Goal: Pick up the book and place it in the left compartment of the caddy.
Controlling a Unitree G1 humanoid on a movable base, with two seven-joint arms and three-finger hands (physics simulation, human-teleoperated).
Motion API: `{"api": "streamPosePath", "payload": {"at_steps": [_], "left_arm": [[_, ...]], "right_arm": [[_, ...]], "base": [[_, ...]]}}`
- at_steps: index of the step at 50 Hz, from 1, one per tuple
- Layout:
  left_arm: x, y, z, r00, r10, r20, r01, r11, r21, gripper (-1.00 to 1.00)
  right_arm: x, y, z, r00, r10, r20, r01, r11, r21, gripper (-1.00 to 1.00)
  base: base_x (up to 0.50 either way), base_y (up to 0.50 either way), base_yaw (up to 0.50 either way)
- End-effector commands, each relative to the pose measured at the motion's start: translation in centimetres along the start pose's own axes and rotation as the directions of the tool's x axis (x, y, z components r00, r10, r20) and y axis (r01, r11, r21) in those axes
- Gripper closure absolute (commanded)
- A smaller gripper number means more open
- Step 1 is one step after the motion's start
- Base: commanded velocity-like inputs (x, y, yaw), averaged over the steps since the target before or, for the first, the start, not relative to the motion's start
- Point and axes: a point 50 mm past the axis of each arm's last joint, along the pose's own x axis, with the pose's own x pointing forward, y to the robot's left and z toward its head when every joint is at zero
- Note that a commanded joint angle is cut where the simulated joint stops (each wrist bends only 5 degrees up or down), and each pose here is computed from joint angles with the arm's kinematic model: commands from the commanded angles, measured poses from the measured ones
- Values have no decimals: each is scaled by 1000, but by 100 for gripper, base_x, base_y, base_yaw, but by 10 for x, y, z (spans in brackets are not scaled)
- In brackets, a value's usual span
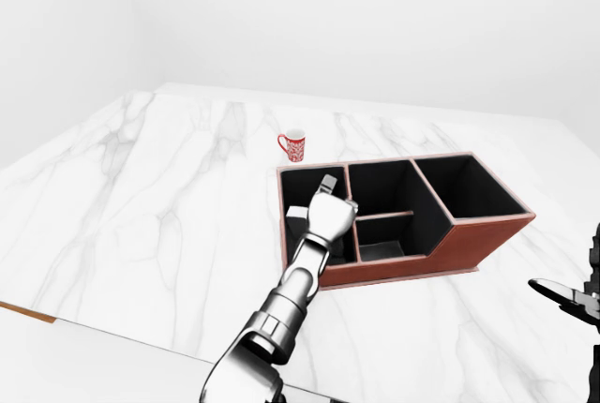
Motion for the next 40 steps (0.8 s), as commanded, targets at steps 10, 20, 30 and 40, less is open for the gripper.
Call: {"api": "streamPosePath", "payload": {"at_steps": [10, 20, 30, 40], "left_arm": [[-12, 64, -19, 984, 154, -95, -147, 987, 70, -100], [-57, 160, -17, 926, 344, -152, -324, 935, 142, -100], [-85, 202, -8, 910, 413, -42, -397, 895, 205, -100], [-107, 222, -26, 872, 468, -141, -444, 879, 173, -100]], "right_arm": [[0, 0, 0, 1000, 1, -3, -1, 1000, -2, -100], [0, 1, 0, 1000, 4, -3, -4, 1000, -3, -100], [-1, 1, -1, 1000, 7, -4, -7, 1000, -6, -100], [-1, 1, -1, 1000, 11, -3, -11, 1000, -10, -100]], "base": [[0, 0, 0], [0, 0, 0], [0, 0, 0], [0, 0, 0]]}}
